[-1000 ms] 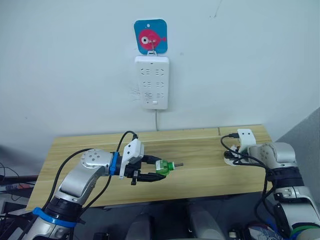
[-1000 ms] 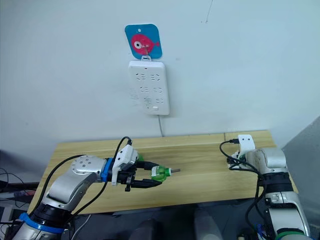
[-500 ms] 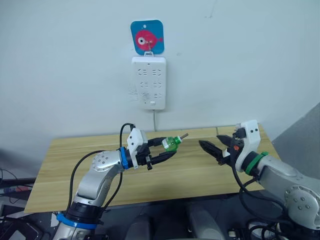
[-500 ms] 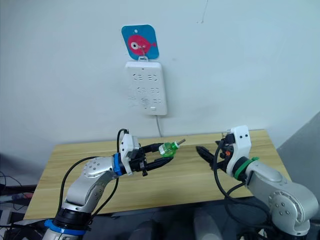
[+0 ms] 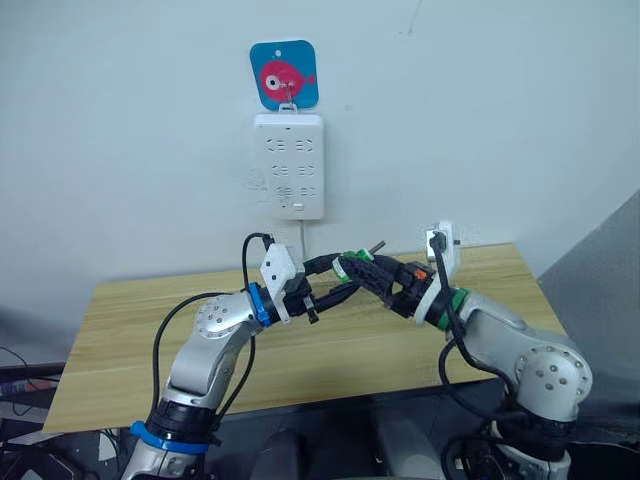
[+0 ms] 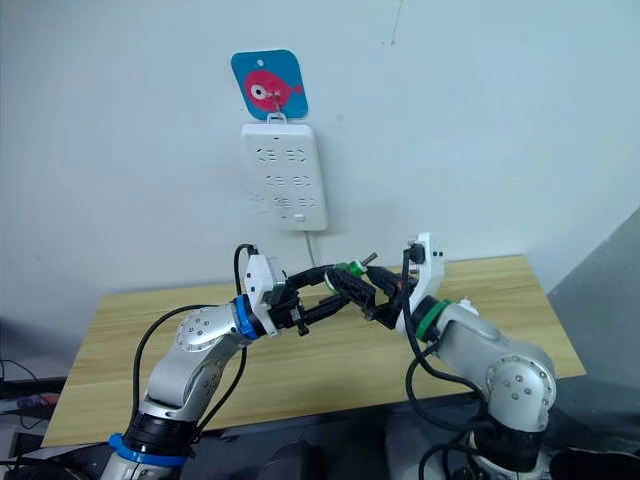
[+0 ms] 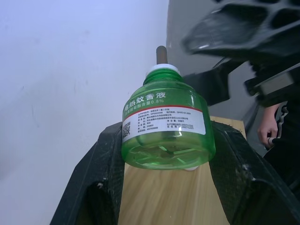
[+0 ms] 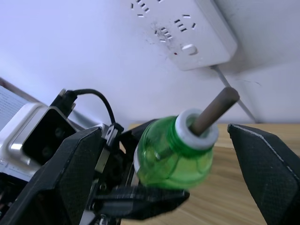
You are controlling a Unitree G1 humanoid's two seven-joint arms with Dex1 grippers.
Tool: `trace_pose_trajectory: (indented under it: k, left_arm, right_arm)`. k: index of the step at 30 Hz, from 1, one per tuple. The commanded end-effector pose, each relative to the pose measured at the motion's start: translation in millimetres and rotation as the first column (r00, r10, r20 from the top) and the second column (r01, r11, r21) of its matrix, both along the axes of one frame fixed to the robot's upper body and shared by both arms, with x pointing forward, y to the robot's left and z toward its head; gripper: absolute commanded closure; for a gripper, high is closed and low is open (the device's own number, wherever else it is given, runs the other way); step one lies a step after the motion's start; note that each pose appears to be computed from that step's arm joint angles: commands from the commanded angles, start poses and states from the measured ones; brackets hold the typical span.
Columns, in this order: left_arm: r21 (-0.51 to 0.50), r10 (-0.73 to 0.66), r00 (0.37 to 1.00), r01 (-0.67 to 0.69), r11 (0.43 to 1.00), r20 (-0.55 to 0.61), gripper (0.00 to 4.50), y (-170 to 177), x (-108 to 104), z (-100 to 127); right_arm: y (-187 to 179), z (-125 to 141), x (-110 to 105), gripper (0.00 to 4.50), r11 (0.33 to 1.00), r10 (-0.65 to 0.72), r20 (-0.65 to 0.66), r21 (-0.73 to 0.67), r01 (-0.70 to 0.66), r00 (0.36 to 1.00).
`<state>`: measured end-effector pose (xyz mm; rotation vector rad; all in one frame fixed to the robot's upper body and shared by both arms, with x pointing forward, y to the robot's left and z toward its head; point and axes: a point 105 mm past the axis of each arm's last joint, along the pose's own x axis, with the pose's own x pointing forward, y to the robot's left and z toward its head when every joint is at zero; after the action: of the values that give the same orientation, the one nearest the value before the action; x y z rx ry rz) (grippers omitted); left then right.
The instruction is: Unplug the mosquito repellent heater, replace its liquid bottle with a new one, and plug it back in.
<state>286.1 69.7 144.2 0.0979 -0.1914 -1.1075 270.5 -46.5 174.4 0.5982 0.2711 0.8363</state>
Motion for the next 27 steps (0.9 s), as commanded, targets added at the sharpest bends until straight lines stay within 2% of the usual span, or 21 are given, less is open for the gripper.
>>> trace_pose_trajectory:
  k: [1,7,9,10,16,19,20,22,24,27]
  left_arm:
    - [-0.016,-0.015,0.997,0.016,1.0,0.071,2.31,-4.5,-7.5,13.0]
    - [-0.011,-0.02,0.998,0.021,1.0,0.067,2.31,-4.4,-11.0,8.5]
    - [-0.009,-0.036,0.996,0.037,0.999,0.082,2.31,-5.3,-13.8,8.6]
    - [-0.009,-0.036,0.995,0.037,0.999,0.096,2.31,-5.1,-14.6,9.2]
    - [-0.015,-0.034,0.992,0.036,0.999,0.121,2.31,-2.2,-16.9,8.6]
    - [0.029,-0.033,0.993,0.03,0.999,0.115,1.28,1.8,-17.6,1.1]
    - [0.073,-0.027,0.994,0.019,0.997,0.102,0.94,7.4,-17.8,-6.7]
    - [0.141,-0.016,0.997,0.006,0.99,0.069,0.3,19.0,-19.8,-20.3]
    - [0.184,0.015,1.0,-0.017,0.983,0.009,0.26,32.0,-21.9,-33.7]
    - [0.215,0.039,0.999,-0.032,0.976,-0.027,0.26,41.7,-27.1,-40.2]
  right_arm:
    - [5.7,13.6,-2.2,0.59,0.997,0.025,0.029,0.072,-0.028,0.999]
    - [11.1,16.1,-5.9,2.83,0.991,0.06,0.013,0.115,-0.061,0.998]
    - [12.6,15.4,-7.8,3.5,0.99,0.073,0.008,0.119,-0.074,0.997]
    - [13.4,15.2,-8.9,3.63,0.989,0.08,0.005,0.121,-0.08,0.997]
    - [15.9,14.7,-12.3,3.63,0.988,0.096,-0.004,0.125,-0.095,0.995]
    - [11.8,12.4,-8.8,3.63,0.992,0.062,-0.008,0.112,-0.061,0.998]
    - [6.6,10.2,-5.3,3.63,0.995,0.032,-0.007,0.096,-0.031,0.999]
    - [-4.1,4.6,1.4,3.63,0.999,-0.028,0.006,0.036,0.028,1.0]
    - [-18.2,-6.4,13.4,3.63,0.99,-0.117,0.04,-0.069,0.12,0.992]
    - [-42.7,-29.5,36.4,3.63,0.901,-0.239,0.197,-0.319,0.293,0.951]
